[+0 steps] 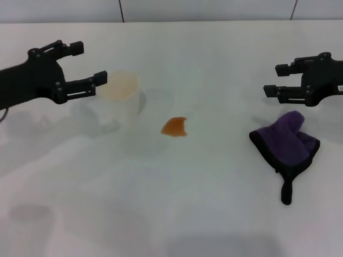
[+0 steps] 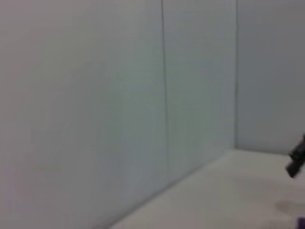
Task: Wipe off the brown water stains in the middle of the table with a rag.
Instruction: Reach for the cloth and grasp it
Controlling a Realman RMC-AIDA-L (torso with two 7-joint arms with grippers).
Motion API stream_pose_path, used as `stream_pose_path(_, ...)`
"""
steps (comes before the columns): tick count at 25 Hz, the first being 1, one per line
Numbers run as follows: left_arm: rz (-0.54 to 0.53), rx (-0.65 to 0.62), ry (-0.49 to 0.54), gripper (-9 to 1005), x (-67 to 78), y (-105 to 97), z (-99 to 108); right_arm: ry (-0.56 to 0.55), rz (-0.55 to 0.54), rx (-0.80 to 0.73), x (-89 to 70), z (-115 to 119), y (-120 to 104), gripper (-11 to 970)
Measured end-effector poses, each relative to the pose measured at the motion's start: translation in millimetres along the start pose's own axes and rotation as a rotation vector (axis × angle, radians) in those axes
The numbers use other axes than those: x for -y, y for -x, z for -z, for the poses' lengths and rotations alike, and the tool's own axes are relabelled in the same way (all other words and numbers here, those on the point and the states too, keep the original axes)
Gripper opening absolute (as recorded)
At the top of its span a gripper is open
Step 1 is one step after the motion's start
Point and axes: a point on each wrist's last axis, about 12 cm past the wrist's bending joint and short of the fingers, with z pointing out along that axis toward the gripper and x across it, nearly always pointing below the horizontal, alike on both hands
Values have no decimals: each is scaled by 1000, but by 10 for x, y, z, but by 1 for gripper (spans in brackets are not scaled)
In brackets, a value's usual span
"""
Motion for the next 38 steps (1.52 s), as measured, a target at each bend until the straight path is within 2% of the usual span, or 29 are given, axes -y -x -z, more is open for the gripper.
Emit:
stream_pose_path(7, 28, -112, -109, 874, -57, 307, 66, -19, -10, 2, 24, -2, -19, 559)
stream_pose_path(13, 80, -253, -176, 874, -73, 452, 36, -29, -34, 1, 54, -34, -60, 560)
stream_pose_path(38, 120, -292, -280, 874, 30, 407, 28, 1, -97, -35, 15, -43, -194, 560)
